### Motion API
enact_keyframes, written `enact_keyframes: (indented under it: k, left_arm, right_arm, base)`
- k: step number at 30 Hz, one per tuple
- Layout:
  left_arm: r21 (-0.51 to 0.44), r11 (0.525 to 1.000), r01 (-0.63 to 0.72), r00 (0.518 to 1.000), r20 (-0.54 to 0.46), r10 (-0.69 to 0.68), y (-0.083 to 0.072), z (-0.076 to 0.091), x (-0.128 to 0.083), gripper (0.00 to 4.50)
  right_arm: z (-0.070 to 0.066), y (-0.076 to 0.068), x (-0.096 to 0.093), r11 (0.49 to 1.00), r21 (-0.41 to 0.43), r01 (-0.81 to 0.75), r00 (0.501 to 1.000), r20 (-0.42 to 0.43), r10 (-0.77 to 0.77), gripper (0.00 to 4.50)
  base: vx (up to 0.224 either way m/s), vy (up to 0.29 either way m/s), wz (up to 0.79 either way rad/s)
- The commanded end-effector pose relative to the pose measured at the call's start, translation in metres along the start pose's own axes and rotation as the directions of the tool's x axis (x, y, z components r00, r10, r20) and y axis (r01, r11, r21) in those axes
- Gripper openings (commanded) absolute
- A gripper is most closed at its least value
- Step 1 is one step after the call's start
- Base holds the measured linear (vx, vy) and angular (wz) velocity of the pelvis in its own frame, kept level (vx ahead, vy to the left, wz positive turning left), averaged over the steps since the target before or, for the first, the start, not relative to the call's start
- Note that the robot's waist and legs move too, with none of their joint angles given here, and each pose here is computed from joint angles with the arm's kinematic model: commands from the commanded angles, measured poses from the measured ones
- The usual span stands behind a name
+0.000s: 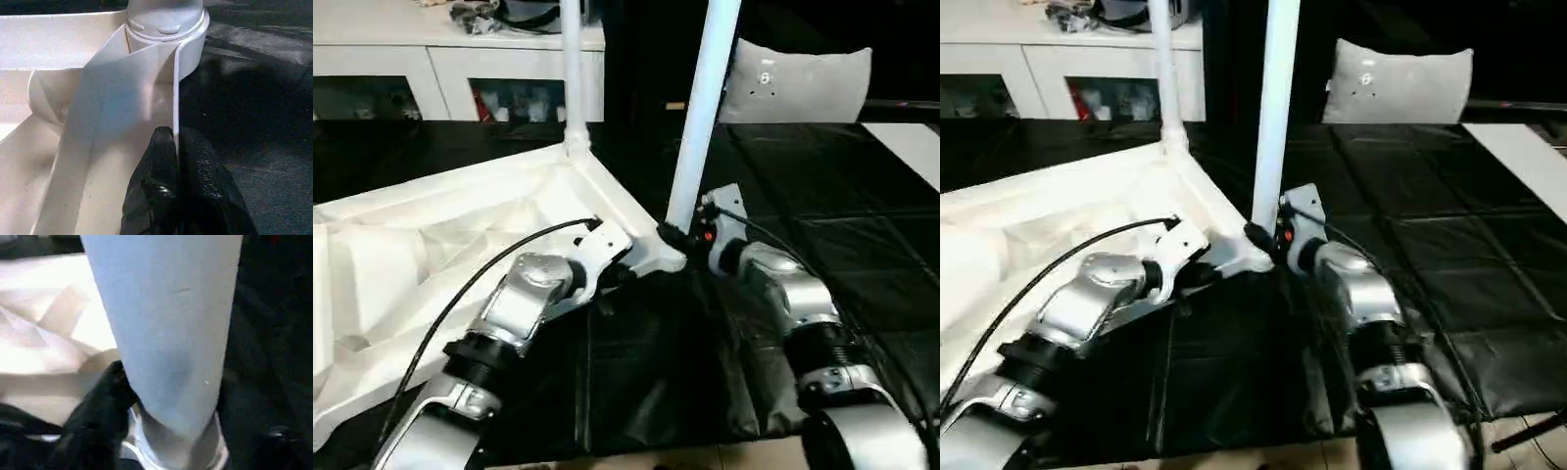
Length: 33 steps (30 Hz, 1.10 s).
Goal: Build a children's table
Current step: Rotate leg to tighten
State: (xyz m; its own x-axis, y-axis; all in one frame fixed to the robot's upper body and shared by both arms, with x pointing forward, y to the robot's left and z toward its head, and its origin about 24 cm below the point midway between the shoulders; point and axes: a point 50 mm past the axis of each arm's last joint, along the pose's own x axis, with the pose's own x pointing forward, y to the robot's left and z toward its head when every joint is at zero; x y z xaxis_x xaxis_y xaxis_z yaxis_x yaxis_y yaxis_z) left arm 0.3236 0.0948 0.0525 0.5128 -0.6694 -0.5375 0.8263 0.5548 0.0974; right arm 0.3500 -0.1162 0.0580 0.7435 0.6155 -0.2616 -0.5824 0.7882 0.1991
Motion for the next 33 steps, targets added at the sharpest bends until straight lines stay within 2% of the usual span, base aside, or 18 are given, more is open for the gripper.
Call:
enact_keyframes:
  k: [1,3,5,7,9,10,16,19,20,21,22,24,27,28,32,33]
  left_arm:
    - [0.046,0.999,-0.009,0.997,0.083,0.005,-0.004,0.022,0.004,0.0]
    - [0.075,0.997,-0.013,0.998,0.065,0.008,-0.002,0.018,0.0,0.0]
    - [0.087,0.996,-0.011,0.998,0.056,0.006,0.0,0.015,-0.002,0.0]
    - [0.114,0.993,-0.004,0.999,0.05,-0.002,0.001,0.013,-0.004,0.0]
    - [0.157,0.987,0.026,0.999,0.036,-0.032,0.004,0.007,-0.008,0.0]
    - [0.177,0.983,0.044,0.998,0.028,-0.05,0.005,0.004,-0.011,0.0]
    - [0.245,0.959,0.145,0.989,-0.013,-0.146,0.009,-0.003,-0.021,0.0]
    - [0.315,0.92,0.232,0.971,-0.021,-0.238,0.007,-0.004,-0.026,0.0]
    - [0.326,0.912,0.25,0.966,-0.021,-0.257,0.006,-0.004,-0.027,0.0]
    - [0.356,0.887,0.296,0.953,-0.041,-0.301,0.005,-0.005,-0.03,0.0]
    - [0.356,0.887,0.296,0.953,-0.041,-0.301,0.005,-0.005,-0.03,0.0]
    - [0.394,0.837,0.379,0.923,-0.093,-0.374,0.002,-0.01,-0.035,0.0]
    - [0.412,0.788,0.458,0.885,-0.124,-0.449,-0.003,-0.012,-0.039,0.0]
    - [0.415,0.776,0.474,0.876,-0.13,-0.465,-0.005,-0.012,-0.04,0.0]
    - [0.434,0.733,0.523,0.844,-0.149,-0.515,-0.009,-0.013,-0.042,0.0]
    - [0.438,0.725,0.531,0.838,-0.148,-0.525,-0.01,-0.012,-0.042,0.0]
  right_arm:
    - [-0.004,0.019,0.008,0.994,0.027,-0.104,0.995,-0.001,0.104,3.05]
    - [-0.005,0.016,0.001,0.991,-0.018,-0.134,0.991,0.006,0.134,3.08]
    - [-0.005,0.013,-0.002,0.989,-0.033,-0.145,0.989,0.004,0.145,3.43]
    - [-0.006,0.01,-0.007,0.985,-0.053,-0.164,0.986,0.003,0.165,3.43]
    - [-0.004,0.004,-0.018,0.973,-0.093,-0.212,0.977,0.004,0.213,3.72]
    - [-0.004,0.001,-0.024,0.965,-0.112,-0.237,0.971,-0.001,0.239,3.72]
    - [-0.002,-0.014,-0.048,0.922,-0.193,-0.335,0.942,-0.073,0.327,4.26]
    - [-0.001,-0.022,-0.06,0.886,-0.239,-0.396,0.918,-0.138,0.373,4.46]
    - [-0.001,-0.023,-0.063,0.877,-0.244,-0.414,0.909,-0.153,0.387,4.46]
    - [0.0,-0.024,-0.068,0.846,-0.27,-0.459,0.887,-0.189,0.421,4.46]
    - [0.0,-0.024,-0.068,0.846,-0.27,-0.459,0.887,-0.189,0.421,4.46]
    - [0.0,-0.024,-0.073,0.806,-0.278,-0.523,0.851,-0.224,0.475,4.46]
    - [0.0,-0.025,-0.074,0.787,-0.286,-0.547,0.835,-0.245,0.492,4.46]
    - [-0.001,-0.025,-0.073,0.782,-0.285,-0.554,0.831,-0.251,0.497,4.29]
    - [-0.003,-0.021,-0.073,0.753,-0.266,-0.601,0.797,-0.264,0.543,4.08]
    - [-0.006,-0.018,-0.073,0.736,-0.252,-0.628,0.775,-0.279,0.566,4.01]
  base:
    - [0.0,0.0,0.0]
    - [0.0,0.0,0.0]
    - [0.0,0.0,0.0]
    - [0.0,0.0,0.0]
    - [0.0,0.0,0.0]
    - [0.0,0.0,0.0]
    - [0.0,0.0,0.0]
    - [0.0,0.0,0.0]
    - [0.0,0.0,0.0]
    - [0.0,0.0,0.0]
    - [0.0,0.0,0.0]
    - [0.0,0.0,0.0]
    - [0.0,0.0,0.0]
    - [0.0,0.0,0.0]
    - [0.0,0.0,0.0]
    - [0.0,0.0,0.0]
